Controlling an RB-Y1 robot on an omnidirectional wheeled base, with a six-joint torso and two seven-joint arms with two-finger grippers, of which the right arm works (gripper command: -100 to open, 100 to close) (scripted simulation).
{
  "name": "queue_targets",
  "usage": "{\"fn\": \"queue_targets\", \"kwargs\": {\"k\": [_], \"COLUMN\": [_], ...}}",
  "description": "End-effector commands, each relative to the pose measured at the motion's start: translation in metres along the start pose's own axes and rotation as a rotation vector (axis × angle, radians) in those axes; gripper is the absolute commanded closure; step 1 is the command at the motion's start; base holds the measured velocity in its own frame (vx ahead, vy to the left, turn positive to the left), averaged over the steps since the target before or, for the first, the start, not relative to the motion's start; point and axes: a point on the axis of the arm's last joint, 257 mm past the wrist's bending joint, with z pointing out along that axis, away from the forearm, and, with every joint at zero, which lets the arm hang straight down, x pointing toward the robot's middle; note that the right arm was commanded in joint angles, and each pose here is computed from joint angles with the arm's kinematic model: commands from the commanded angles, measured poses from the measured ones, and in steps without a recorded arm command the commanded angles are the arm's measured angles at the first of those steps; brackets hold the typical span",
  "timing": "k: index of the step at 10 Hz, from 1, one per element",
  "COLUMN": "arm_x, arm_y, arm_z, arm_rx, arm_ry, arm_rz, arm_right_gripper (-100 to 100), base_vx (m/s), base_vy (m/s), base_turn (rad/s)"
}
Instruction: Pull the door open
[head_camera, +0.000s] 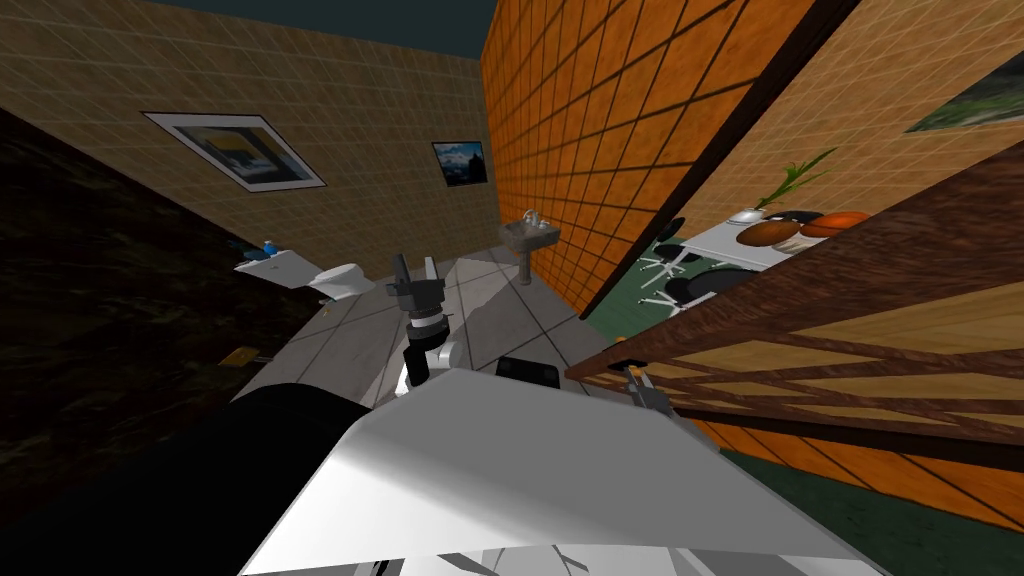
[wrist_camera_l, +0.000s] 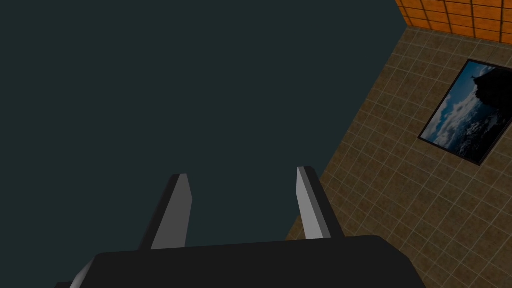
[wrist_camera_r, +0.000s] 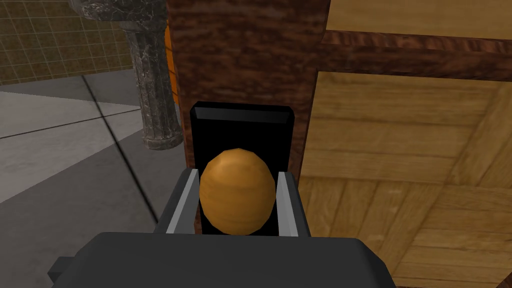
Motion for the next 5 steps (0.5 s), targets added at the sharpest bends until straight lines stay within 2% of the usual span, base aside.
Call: {"fn": "queue_targets", "kwargs": {"k": [1, 2, 5], "arm_x": [0.0015, 0.0013, 0.0002], "arm_y": [-0.0054, -0.0035, -0.0115], "arm_z": [-0.0041, -0.0026, -0.0068], "arm_rx": [0.025, 0.016, 0.047], "arm_ry": [0.002, 0.001, -0.002], "arm_rz": [-0.001, 0.000, 0.000], "arm_right_gripper": [100, 100, 100], "base_vx": [-0.222, -0.089, -0.151], "base_vy": [-0.026, -0.012, -0.053], "base_turn": [0.013, 0.000, 0.088]}}
